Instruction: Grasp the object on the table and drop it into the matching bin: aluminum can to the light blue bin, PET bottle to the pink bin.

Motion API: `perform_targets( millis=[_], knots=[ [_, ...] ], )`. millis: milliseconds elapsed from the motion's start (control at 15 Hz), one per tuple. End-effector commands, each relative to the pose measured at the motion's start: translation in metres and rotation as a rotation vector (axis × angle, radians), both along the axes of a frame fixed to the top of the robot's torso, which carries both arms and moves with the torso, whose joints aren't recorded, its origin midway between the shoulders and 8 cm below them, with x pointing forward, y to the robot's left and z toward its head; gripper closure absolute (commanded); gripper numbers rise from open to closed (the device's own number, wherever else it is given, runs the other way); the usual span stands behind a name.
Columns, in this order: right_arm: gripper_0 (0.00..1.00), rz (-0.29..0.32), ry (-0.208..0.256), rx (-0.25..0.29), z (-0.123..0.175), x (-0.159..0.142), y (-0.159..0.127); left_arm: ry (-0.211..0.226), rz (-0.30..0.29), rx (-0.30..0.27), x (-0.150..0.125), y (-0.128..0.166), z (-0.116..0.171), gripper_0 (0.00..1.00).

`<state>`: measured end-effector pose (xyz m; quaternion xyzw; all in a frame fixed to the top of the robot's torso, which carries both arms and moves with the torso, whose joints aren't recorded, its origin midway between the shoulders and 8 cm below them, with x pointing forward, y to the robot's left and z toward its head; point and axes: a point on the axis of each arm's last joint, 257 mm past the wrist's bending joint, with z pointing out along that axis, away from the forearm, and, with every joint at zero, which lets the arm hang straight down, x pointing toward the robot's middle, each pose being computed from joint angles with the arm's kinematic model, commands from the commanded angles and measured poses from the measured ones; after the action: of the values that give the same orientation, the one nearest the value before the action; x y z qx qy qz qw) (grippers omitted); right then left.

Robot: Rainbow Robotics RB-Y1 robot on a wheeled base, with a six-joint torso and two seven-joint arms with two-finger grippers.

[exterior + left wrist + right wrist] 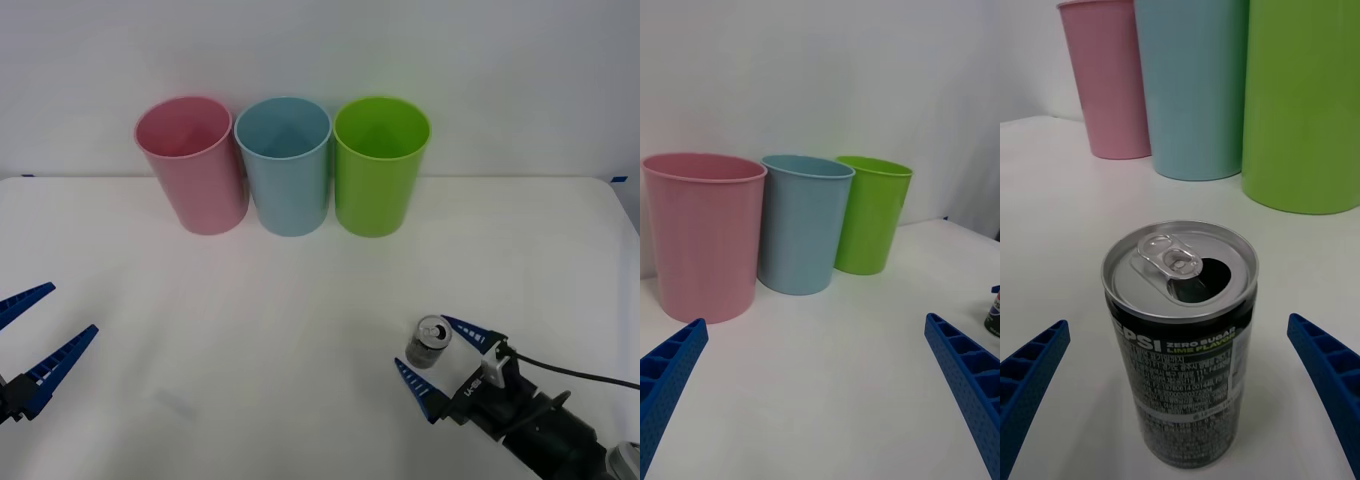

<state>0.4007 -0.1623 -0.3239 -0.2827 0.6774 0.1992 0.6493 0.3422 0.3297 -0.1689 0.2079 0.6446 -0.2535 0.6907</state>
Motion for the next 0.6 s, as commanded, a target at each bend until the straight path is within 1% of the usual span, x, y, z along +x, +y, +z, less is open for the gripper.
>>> perform_targets(
  millis=[67, 200, 467, 533, 600],
  knots=[
    [0.0, -0.011, -0.002, -0.009, -0.0015, 0.0057, 0.007, 0.0, 0.0, 0.0, 0.0, 0.0, 0.0, 0.0],
    [0.0, -0.013, 0.003, -0.012, -0.0033, 0.0071, 0.0099, 0.0, 0.0, 0.0, 0.0, 0.0, 0.0, 0.0],
    [0.0, -0.015, -0.001, -0.015, -0.0013, 0.0116, 0.0124, 0.0, 0.0, 0.0, 0.0, 0.0, 0.0, 0.0],
    [0.12, -0.015, -0.003, -0.013, -0.0004, 0.0122, 0.0125, 0.0, 0.0, 0.0, 0.0, 0.0, 0.0, 0.0],
    [0.62, -0.014, -0.006, -0.013, 0.0008, 0.0129, 0.0129, 0.0, 0.0, 0.0, 0.0, 0.0, 0.0, 0.0]
  ],
)
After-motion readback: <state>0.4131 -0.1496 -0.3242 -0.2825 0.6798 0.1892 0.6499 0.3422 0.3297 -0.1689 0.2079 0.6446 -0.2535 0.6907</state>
